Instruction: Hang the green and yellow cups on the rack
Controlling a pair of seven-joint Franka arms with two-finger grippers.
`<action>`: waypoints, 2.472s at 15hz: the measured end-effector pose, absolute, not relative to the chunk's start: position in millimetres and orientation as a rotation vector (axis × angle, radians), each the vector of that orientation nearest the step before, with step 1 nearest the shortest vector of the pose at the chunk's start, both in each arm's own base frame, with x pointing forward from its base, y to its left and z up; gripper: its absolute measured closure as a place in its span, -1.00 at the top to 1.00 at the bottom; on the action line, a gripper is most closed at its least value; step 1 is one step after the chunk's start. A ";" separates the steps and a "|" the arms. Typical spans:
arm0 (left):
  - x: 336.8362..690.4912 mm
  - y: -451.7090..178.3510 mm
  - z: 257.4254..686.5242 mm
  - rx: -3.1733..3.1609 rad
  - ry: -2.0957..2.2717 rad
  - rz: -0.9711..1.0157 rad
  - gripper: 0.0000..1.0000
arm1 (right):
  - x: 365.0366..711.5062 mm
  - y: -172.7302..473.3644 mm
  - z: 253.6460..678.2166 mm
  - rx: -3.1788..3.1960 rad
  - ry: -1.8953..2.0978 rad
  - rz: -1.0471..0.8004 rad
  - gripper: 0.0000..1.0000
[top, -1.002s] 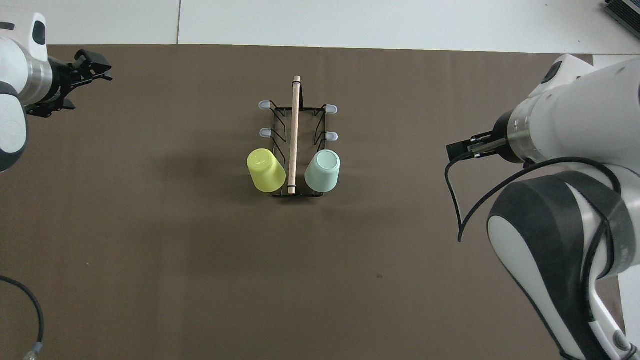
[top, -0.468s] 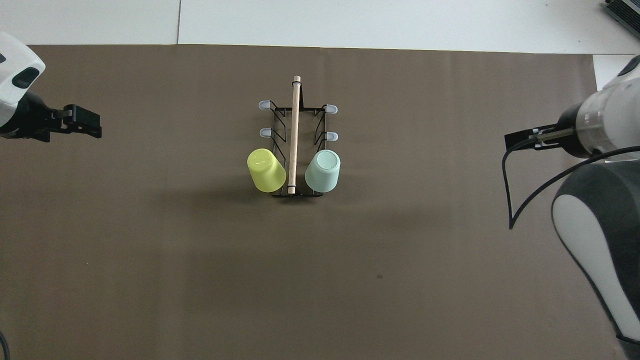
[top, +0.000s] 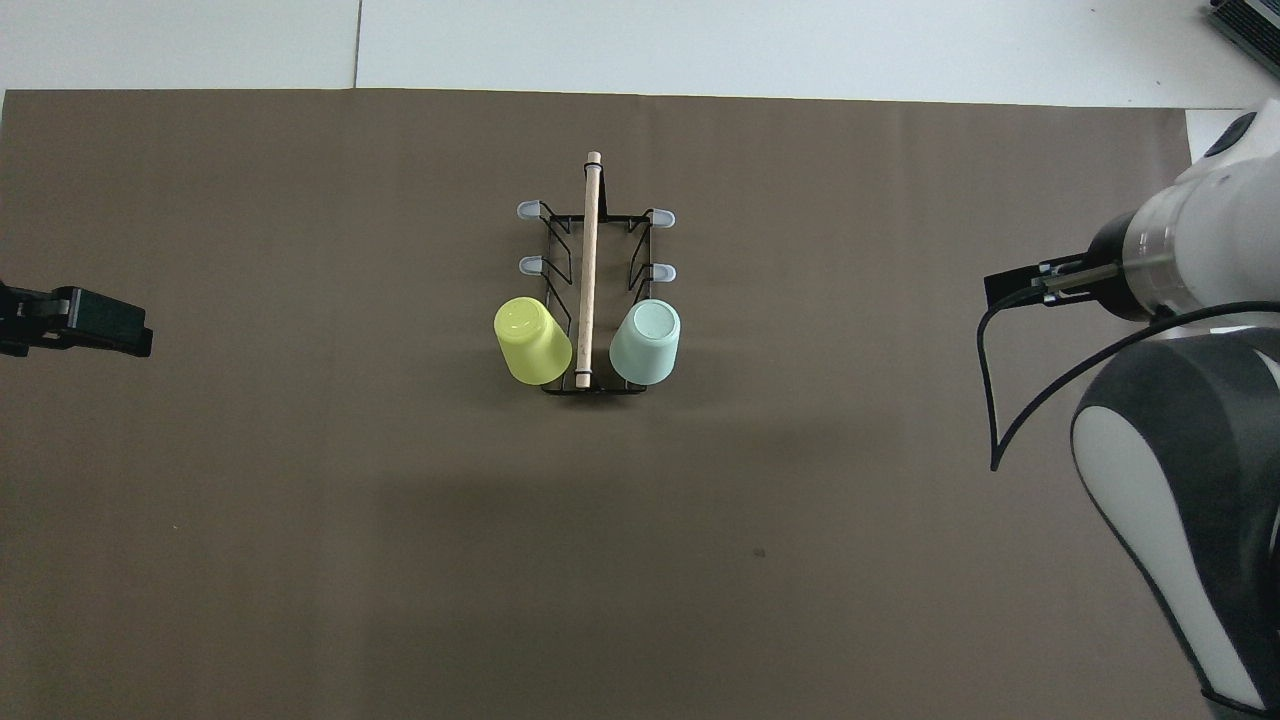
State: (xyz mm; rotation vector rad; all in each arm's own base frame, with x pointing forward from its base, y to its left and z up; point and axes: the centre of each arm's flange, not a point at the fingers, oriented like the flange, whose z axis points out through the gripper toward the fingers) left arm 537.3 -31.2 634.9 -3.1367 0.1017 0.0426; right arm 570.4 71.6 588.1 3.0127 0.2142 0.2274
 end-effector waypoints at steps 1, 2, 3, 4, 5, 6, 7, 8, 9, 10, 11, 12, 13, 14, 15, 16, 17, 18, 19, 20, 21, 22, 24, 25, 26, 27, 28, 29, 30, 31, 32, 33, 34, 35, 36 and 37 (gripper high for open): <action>537.4 -30.8 633.9 -3.137 0.101 0.046 1.00 | 569.6 75.4 588.7 3.016 0.222 0.229 1.00; 537.3 -30.7 632.2 -3.136 0.100 0.051 1.00 | 569.2 77.4 589.0 3.018 0.227 0.231 1.00; 537.2 -30.7 630.1 -3.136 0.100 0.058 1.00 | 569.0 78.3 589.1 3.019 0.228 0.231 1.00; 537.1 -30.5 627.7 -3.136 0.101 0.067 1.00 | 569.0 78.6 589.0 3.021 0.228 0.231 1.00; 536.9 -30.4 625.3 -3.136 0.103 0.075 1.00 | 568.8 79.5 588.8 3.029 0.228 0.229 1.00; 536.7 -30.3 623.2 -3.135 0.114 0.082 1.00 | 568.3 82.4 588.6 3.046 0.228 0.228 1.00; 536.6 -29.7 622.4 -3.135 0.138 0.085 1.00 | 567.7 86.2 588.5 3.067 0.229 0.226 1.00; 536.7 -28.6 622.3 -3.134 0.161 0.085 1.00 | 567.0 89.4 588.1 3.103 0.221 0.222 1.00; 536.6 -27.1 622.3 -3.134 0.176 0.086 1.00 | 566.5 91.6 587.8 3.154 0.204 0.215 1.00; 536.5 -26.0 622.0 -3.134 0.179 0.087 1.00 | 566.3 91.7 587.7 3.193 0.186 0.210 1.00; 536.3 -25.5 621.7 -3.134 0.179 0.088 1.00 | 566.4 91.5 587.8 3.213 0.176 0.208 1.00; 536.2 -25.4 621.3 -3.134 0.179 0.089 1.00 | 566.3 92.0 587.9 3.220 0.173 0.207 1.00; 536.2 -25.3 621.3 -3.134 0.179 0.089 1.00 | 565.9 92.5 587.8 3.224 0.173 0.203 1.00; 536.2 -25.1 621.4 -3.134 0.178 0.089 1.00 | 564.4 92.6 587.2 3.225 0.175 0.182 1.00; 536.1 -24.8 621.5 -3.134 0.178 0.089 1.00 | 561.8 92.7 586.7 3.224 0.177 0.149 1.00; 536.0 -24.5 621.7 -3.134 0.177 0.088 1.00 | 559.0 93.1 587.1 3.223 0.180 0.124 1.00; 535.9 -24.6 621.9 -3.134 0.178 0.088 1.00 | 556.5 93.1 589.8 3.217 0.183 0.118 1.00; 535.8 -24.8 622.0 -3.134 0.180 0.087 1.00 | 554.7 91.4 594.0 3.194 0.188 0.123 1.00; 535.8 -25.5 622.1 -3.133 0.183 0.087 1.00 | 553.0 87.4 599.4 3.154 0.194 0.127 1.00; 535.7 -26.3 622.0 -3.133 0.186 0.087 1.00 | 551.9 82.5 605.8 3.123 0.195 0.127 1.00; 535.7 -26.8 622.0 -3.133 0.188 0.088 1.00 | 551.8 75.6 612.5 3.105 0.190 0.130 1.00; 535.7 -27.1 621.9 -3.133 0.191 0.088 1.00 | 552.5 64.9 618.4 3.098 0.179 0.134 1.00; 535.7 -27.3 621.9 -3.133 0.193 0.088 1.00 | 555.0 30.4 625.0 3.095 0.162 0.142 1.00; 535.7 -27.3 621.9 -3.133 0.193 0.088 1.00 | 555.8 10.8 626.6 3.094 0.158 0.145 1.00; 535.7 -27.3 621.9 -3.133 0.193 0.088 1.00 | 555.7 -5.5 628.4 3.093 0.151 0.147 1.00; 535.7 -27.3 621.9 -3.133 0.193 0.088 1.00 | 555.1 -14.2 629.7 3.094 0.145 0.143 1.00; 535.6 -27.3 621.9 -3.133 0.194 0.088 1.00 | 554.5 -15.5 630.4 3.095 0.143 0.137 1.00; 535.6 -27.3 621.9 -3.133 0.194 0.088 1.00 | 554.1 -11.1 631.2 3.097 0.128 0.135 1.00; 535.6 -27.3 621.9 -3.133 0.194 0.088 1.00 | 554.1 -3.6 632.1 3.101 0.085 0.137 1.00; 535.6 -27.3 621.9 -3.133 0.194 0.088 1.00 | 554.0 5.8 633.0 3.105 0.038 0.141 1.00; 535.6 -27.3 621.9 -3.133 0.194 0.088 1.00 | 553.9 14.4 634.4 3.107 0.008 0.146 1.00; 535.6 -27.3 621.9 -3.133 0.194 0.088 1.00 | 553.7 20.1 635.8 3.108 -0.009 0.151 1.00; 535.6 -27.3 621.9 -3.133 0.194 0.088 1.00 | 553.4 22.1 637.1 3.109 -0.016 0.151 1.00; 535.6 -27.3 621.8 -3.133 0.194 0.088 1.00 | 552.8 21.6 638.3 3.109 -0.019 0.147 1.00; 535.6 -27.3 621.8 -3.133 0.194 0.088 1.00 | 552.3 20.6 638.9 3.109 -0.022 0.143 1.00; 535.6 -27.3 621.8 -3.133 0.194 0.088 1.00 | 552.3 19.9 638.8 3.109 -0.024 0.140 1.00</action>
